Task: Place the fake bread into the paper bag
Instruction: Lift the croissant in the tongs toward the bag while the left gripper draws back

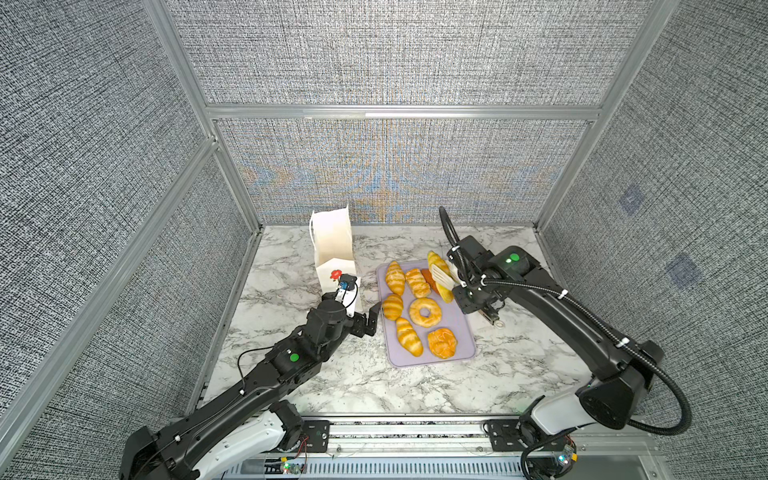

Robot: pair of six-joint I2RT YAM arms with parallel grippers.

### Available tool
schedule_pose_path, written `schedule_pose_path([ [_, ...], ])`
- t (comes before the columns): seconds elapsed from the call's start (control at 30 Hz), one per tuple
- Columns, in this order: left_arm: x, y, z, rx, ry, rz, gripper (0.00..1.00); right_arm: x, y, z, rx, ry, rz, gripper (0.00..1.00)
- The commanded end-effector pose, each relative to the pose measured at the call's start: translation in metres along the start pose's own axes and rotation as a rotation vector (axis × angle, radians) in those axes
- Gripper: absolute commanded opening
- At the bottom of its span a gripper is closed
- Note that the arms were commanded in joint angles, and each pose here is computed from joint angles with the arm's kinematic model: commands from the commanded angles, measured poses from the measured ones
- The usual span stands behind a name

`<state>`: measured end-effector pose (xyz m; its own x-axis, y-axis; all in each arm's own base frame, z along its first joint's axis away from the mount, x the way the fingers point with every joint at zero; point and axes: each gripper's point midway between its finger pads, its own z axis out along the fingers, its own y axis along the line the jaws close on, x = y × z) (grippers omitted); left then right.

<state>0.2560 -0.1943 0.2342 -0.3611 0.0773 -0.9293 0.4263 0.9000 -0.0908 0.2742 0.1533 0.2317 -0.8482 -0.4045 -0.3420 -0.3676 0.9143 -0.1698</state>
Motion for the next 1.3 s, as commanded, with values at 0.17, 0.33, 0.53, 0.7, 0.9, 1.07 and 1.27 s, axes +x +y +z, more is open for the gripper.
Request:
schedule_pose_path([
  [0.17, 0.005, 0.039, -0.021, -0.185, 0.008, -0.038, 0.99, -0.033, 0.015, -0.032, -0.103, -0.131, -0.040, 0.35],
  [0.33, 0.011, 0.057, -0.028, -0.284, 0.031, -0.055, 0.99, -0.052, 0.029, -0.054, -0.159, -0.220, -0.064, 0.35],
  [0.53, 0.011, 0.076, -0.040, -0.358, 0.026, -0.067, 0.99, -0.071, 0.048, -0.075, -0.233, -0.305, -0.084, 0.35],
  [0.7, 0.012, 0.093, -0.046, -0.380, 0.006, -0.089, 0.99, -0.084, 0.070, -0.093, -0.304, -0.357, -0.113, 0.34],
  [0.9, 0.008, 0.098, -0.038, -0.353, -0.029, -0.098, 0.99, -0.104, 0.099, -0.117, -0.406, -0.440, -0.148, 0.34],
  [1.07, -0.005, 0.088, -0.033, -0.287, -0.076, -0.013, 0.99, -0.118, 0.119, -0.127, -0.474, -0.483, -0.171, 0.35],
  [1.27, 0.000, 0.092, -0.023, -0.286, -0.068, 0.015, 0.99, -0.132, 0.135, -0.127, -0.530, -0.500, -0.186, 0.34],
])
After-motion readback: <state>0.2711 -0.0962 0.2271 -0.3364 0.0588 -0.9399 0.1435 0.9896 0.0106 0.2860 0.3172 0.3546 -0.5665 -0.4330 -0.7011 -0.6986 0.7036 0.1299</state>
